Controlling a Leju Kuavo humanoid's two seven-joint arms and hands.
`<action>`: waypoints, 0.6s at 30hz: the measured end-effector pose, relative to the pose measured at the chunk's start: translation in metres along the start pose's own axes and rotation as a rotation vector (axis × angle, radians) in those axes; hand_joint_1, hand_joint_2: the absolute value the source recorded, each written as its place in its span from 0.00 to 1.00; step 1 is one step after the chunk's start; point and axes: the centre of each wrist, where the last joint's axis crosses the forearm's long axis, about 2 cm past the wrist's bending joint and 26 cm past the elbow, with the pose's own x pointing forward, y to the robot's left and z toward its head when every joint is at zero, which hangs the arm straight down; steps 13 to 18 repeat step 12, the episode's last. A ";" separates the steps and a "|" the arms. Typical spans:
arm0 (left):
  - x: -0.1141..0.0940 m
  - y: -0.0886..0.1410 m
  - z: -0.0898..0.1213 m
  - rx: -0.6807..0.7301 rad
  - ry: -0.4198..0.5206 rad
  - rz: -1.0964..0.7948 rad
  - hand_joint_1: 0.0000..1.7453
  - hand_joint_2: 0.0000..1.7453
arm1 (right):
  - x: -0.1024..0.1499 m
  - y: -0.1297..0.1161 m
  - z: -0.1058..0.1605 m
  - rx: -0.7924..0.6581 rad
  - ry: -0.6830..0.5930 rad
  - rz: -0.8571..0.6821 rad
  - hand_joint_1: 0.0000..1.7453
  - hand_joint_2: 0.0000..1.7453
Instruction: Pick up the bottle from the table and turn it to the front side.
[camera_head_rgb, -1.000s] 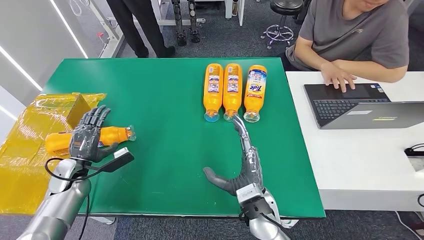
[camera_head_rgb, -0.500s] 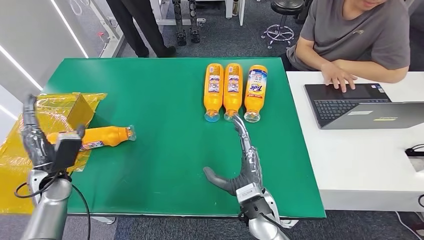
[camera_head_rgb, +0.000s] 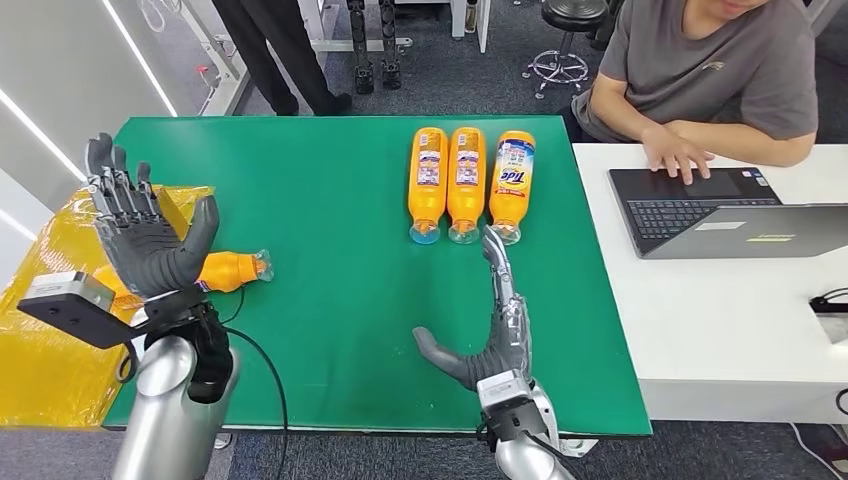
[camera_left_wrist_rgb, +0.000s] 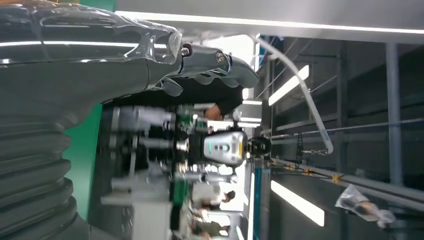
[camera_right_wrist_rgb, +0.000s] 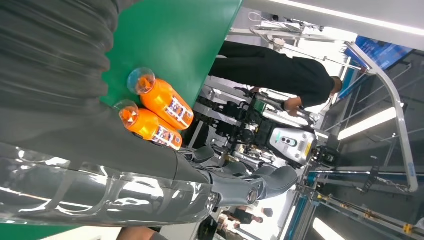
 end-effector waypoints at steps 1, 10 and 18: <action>0.005 -0.009 0.003 0.015 0.012 0.046 0.00 1.00 | 0.001 0.000 0.000 -0.005 -0.002 -0.001 0.00 1.00; 0.025 -0.031 0.043 0.120 0.103 0.055 0.00 1.00 | 0.009 -0.002 -0.001 -0.051 -0.007 -0.005 0.00 1.00; 0.027 -0.029 0.044 0.126 0.098 0.044 0.00 1.00 | 0.009 -0.002 0.000 -0.054 -0.006 -0.005 0.00 1.00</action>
